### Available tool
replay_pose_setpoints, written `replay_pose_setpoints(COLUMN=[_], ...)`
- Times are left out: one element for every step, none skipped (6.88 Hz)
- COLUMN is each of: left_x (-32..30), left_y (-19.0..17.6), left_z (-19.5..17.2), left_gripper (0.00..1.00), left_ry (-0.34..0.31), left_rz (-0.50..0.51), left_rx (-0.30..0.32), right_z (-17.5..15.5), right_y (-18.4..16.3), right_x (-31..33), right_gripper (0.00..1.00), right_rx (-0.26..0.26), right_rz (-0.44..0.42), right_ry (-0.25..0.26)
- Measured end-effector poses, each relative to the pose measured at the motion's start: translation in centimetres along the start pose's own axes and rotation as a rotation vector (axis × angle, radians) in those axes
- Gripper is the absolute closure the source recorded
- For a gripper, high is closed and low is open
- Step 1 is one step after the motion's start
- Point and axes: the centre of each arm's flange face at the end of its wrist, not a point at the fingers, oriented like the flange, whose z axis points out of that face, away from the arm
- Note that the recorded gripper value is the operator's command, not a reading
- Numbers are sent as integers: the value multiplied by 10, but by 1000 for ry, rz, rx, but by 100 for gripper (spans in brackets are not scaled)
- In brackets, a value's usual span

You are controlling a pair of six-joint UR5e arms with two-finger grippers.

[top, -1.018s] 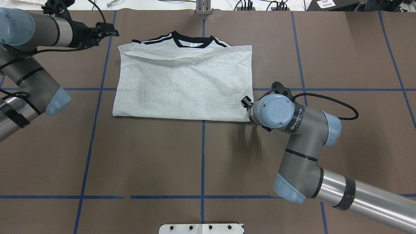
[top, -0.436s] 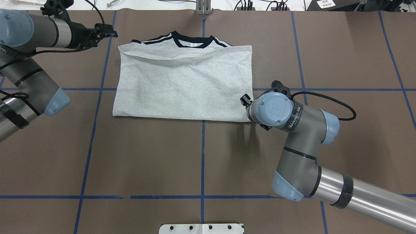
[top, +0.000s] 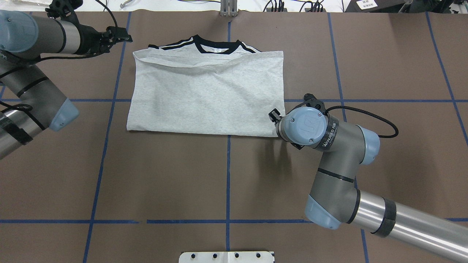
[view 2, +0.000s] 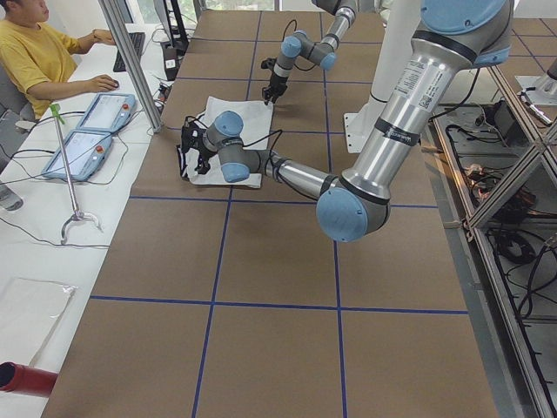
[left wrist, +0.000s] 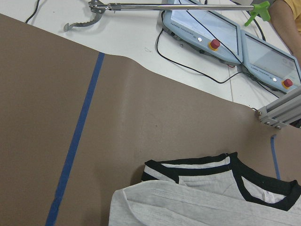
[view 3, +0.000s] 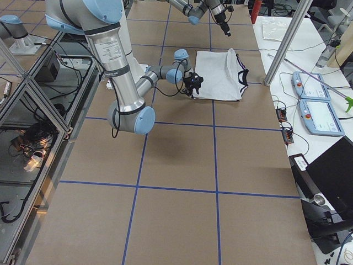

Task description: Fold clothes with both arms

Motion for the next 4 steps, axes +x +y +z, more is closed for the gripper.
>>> replay_pose_setpoints(left_x=[0, 0, 0, 0], left_y=[0, 0, 0, 0], left_z=[0, 0, 0, 0], left_gripper=[0, 0, 0, 0], left_ry=[0, 0, 1, 1], left_rz=[0, 0, 0, 0], left_rx=[0, 0, 0, 0], right_z=[1, 1, 2, 2], right_y=[1, 1, 1, 1], right_x=[2, 2, 3, 2], right_gripper=[55, 90, 100, 100], right_rx=[0, 1, 2, 3], right_rz=[-2, -3, -3, -2], right_ry=[3, 6, 7, 7])
